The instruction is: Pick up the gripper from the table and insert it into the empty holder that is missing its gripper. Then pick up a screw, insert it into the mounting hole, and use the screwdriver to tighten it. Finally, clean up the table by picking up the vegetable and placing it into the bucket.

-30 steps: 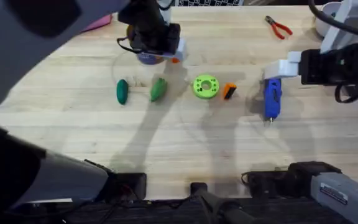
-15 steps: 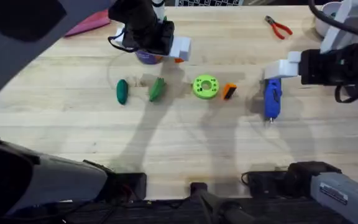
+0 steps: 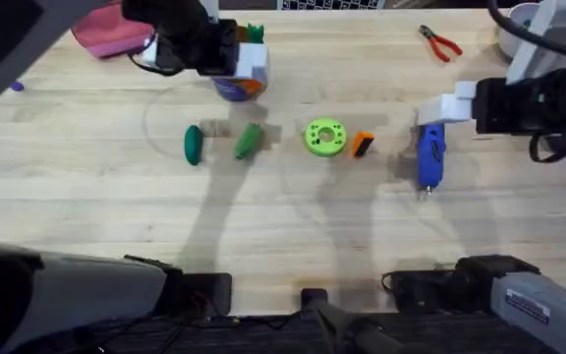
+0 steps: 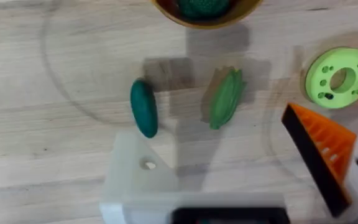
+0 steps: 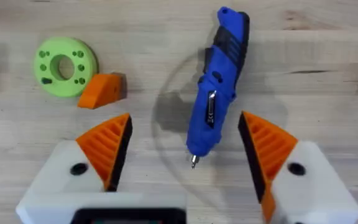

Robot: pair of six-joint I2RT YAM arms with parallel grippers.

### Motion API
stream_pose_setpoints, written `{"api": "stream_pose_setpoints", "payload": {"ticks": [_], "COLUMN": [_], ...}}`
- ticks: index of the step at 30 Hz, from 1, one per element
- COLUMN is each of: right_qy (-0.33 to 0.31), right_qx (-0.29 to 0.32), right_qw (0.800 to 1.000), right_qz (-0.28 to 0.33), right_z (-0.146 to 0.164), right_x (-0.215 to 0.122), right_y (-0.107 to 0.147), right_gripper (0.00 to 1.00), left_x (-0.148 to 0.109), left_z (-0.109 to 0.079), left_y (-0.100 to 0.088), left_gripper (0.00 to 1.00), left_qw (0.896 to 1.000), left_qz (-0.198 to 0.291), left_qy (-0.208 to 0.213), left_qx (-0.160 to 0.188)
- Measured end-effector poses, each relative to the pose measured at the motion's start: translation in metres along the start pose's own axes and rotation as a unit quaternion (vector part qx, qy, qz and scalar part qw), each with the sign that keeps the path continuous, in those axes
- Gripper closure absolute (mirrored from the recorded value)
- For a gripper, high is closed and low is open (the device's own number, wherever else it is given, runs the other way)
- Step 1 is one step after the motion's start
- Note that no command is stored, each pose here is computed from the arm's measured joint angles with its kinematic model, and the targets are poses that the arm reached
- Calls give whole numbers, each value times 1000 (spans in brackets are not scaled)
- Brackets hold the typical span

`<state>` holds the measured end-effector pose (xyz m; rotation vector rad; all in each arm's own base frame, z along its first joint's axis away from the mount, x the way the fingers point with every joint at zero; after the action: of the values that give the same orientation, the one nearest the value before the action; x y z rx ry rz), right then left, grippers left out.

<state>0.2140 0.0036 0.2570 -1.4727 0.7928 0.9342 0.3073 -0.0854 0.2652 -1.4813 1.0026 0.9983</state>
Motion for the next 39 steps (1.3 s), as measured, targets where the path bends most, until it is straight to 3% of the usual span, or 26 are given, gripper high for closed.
{"api": "stream_pose_setpoints", "payload": {"ticks": [9,16,32,39], "right_qy": [0,0,0,0], "right_qx": [0,0,0,0], "right_qw": [1000,1000,1000,1000], "right_qz": [0,0,0,0], "right_z": [0,0,0,0], "right_x": [0,0,0,0], "right_y": [0,0,0,0], "right_gripper": [10,9,11,11], "left_x": [-10,-10,-11,-21], "left_z": [1,7,0,-6], "left_y": [-1,9,-12,-9], "left_gripper": [15,15,15,15], "left_qw": [1000,999,998,996], "left_qz": [-22,9,-60,-78], "left_qy": [7,-20,-2,8], "left_qx": [11,28,31,42]}}
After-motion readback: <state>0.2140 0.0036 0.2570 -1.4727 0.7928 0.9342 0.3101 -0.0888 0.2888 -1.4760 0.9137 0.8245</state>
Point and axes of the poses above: each hand's point on the last joint's axis, 136 mm out from that joint toward the fingers, its own x axis out along the fingers, its own z axis along the line the jaws close on, y = z × x, the point moved 9 cm from there along -x, back along the fingers, and after that the axes turned 9 degrees about -x, right-handed, at the moved point
